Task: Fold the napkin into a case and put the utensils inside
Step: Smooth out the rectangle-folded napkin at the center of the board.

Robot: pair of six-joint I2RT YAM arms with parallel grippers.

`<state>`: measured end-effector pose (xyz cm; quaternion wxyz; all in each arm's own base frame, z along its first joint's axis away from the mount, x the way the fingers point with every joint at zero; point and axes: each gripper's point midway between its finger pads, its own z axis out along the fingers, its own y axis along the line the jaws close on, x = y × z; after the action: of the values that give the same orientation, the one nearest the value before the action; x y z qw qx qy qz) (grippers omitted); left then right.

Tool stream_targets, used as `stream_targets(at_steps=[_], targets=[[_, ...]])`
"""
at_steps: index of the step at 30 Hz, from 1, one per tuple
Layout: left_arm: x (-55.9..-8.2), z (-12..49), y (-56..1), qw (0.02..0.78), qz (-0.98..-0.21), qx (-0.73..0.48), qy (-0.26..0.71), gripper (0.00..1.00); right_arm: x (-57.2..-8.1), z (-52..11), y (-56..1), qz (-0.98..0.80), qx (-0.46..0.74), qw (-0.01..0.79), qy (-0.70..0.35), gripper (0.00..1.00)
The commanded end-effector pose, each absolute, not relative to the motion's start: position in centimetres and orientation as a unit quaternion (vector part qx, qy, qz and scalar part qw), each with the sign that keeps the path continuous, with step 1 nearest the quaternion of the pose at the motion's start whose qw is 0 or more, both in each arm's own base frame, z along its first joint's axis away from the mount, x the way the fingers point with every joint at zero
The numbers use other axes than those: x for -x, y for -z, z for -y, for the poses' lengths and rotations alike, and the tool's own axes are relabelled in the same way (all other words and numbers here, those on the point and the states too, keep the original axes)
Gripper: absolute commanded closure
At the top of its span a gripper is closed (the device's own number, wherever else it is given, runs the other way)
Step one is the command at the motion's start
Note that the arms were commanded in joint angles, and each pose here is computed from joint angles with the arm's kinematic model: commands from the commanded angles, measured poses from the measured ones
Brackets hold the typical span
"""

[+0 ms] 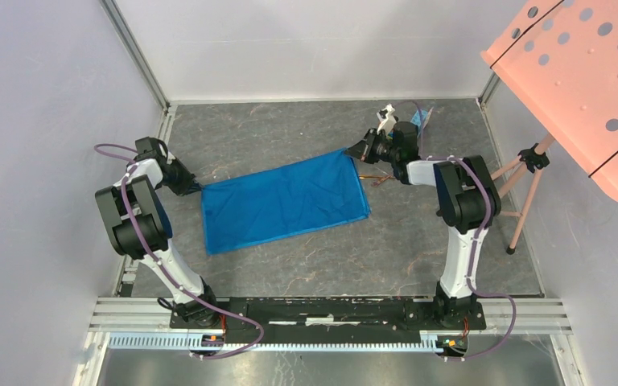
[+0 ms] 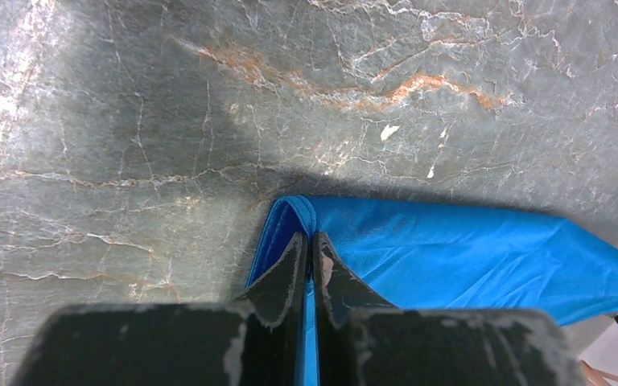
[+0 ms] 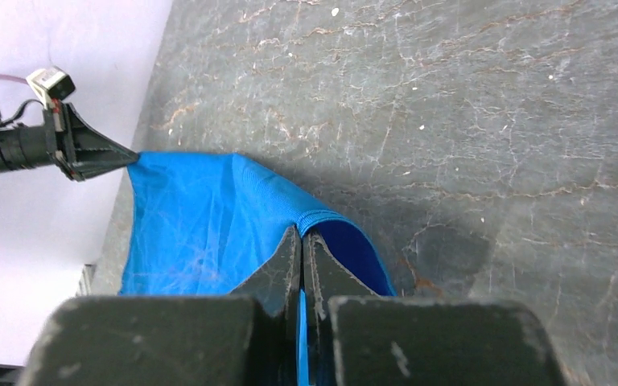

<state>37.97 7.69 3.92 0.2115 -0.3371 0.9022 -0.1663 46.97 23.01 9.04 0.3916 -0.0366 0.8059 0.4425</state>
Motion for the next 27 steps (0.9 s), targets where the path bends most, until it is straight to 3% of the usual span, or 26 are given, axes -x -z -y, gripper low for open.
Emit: stream_targets(at_steps=[1,3,8,11,13,17,18,20,27], targets=[[-38.7,-8.0,-4.2,0.223,-0.896,0.341,0.175,0.92,-49.5,-23.8,-11.4,-0.749,0.005,0.419,-0.514,1.0],[-38.6,-8.1,-4.2,0.224,-0.897,0.341,0.172,0.92,-49.8,-24.4,-12.5,-0.724,0.001,0.421,-0.546,1.0],[-38.5,-8.2,-4.4,0.225,-0.897,0.341,0.167,0.9,-51.8,-23.9,-10.0,-0.771,0.026,0.419,-0.479,0.7],[-38.3,-8.3,-5.0,0.231,-0.898,0.339,0.159,0.86,-51.2,-22.1,-9.3,-0.814,0.045,0.419,-0.4,0.58],[-38.0,-8.4,-5.6,0.234,-0.9,0.339,0.142,0.75,-50.9,-20.2,-9.3,-0.846,0.056,0.414,-0.33,0.51],[-37.0,-8.3,-7.5,0.256,-0.904,0.33,0.091,0.38,-48.3,-15.4,-9.2,-0.9,0.046,0.389,-0.191,0.4],[-36.8,-8.1,-8.3,0.264,-0.903,0.328,0.083,0.25,-47.1,-14.8,-8.7,-0.906,0.045,0.38,-0.18,0.38],[-36.3,-7.6,-9.6,0.28,-0.9,0.324,0.076,0.16,-44.7,-15.1,-8.7,-0.903,0.056,0.38,-0.193,0.36],[-35.1,1.4,-13.2,0.312,-0.913,0.232,0.126,0.12,-38.0,-16.9,-7.0,-0.884,0.04,0.381,-0.269,0.45]])
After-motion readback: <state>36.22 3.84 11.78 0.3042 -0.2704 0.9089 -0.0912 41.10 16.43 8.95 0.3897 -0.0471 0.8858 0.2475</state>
